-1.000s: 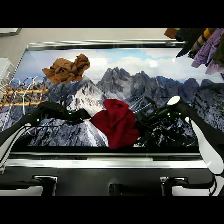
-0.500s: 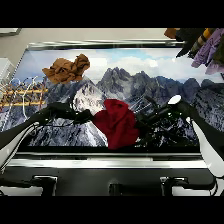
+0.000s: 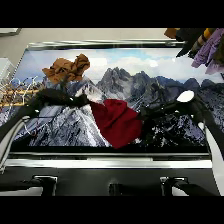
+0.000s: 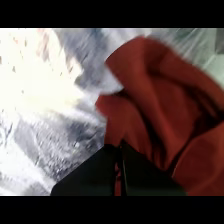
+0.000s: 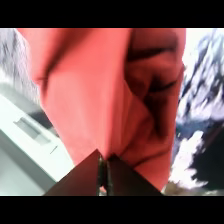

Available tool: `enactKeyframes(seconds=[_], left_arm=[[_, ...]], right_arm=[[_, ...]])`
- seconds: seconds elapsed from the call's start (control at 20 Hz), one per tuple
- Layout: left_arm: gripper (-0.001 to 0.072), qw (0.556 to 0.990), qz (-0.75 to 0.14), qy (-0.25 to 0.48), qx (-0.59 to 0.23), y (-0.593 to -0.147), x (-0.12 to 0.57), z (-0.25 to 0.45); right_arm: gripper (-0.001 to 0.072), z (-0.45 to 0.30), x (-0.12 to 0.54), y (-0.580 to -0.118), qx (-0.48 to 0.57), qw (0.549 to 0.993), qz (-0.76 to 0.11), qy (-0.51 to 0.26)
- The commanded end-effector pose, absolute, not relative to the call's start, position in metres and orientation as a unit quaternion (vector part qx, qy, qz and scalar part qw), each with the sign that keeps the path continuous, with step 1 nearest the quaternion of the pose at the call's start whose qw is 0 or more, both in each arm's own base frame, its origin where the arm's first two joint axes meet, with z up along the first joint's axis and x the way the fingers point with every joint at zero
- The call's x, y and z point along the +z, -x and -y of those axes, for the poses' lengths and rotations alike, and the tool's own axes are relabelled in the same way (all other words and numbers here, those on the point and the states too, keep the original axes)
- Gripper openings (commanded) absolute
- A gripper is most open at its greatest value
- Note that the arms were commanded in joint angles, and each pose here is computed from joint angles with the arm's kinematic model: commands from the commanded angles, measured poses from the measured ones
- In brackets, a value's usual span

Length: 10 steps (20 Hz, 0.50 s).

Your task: Fold the clothes and pants, and hang the long-sleeved shirts on hangers.

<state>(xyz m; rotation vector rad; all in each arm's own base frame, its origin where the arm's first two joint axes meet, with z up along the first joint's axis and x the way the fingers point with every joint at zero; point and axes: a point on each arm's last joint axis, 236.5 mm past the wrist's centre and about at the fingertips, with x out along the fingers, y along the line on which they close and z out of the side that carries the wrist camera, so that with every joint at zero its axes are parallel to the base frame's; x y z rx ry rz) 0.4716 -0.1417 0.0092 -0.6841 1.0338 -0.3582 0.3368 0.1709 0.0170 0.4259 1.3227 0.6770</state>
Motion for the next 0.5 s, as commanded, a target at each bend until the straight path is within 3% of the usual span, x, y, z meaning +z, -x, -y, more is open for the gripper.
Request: enactKeyframes(seconds=[0.0, 0.2, 0.45], left_arm=[[0.0014, 0.852, -0.387, 0.299, -0.187, -0.486, 0.117, 0.114], [0.0014, 0.910, -0.264, 0.278, -0.159, -0.453, 0.254, 0.065], [0.0014, 0.950, -0.127, 0.272, -0.083, -0.356, 0.372, 0.026]], right_arm=[[0.0028, -0.159, 0.078, -0.358, 0.291, 0.803, -0.496, -0.157], [0.0028, -0.143, 0.183, -0.356, 0.274, 0.882, -0.366, -0.113], [0.0028, -0.128, 0.316, -0.305, 0.259, 0.940, -0.209, -0.077]])
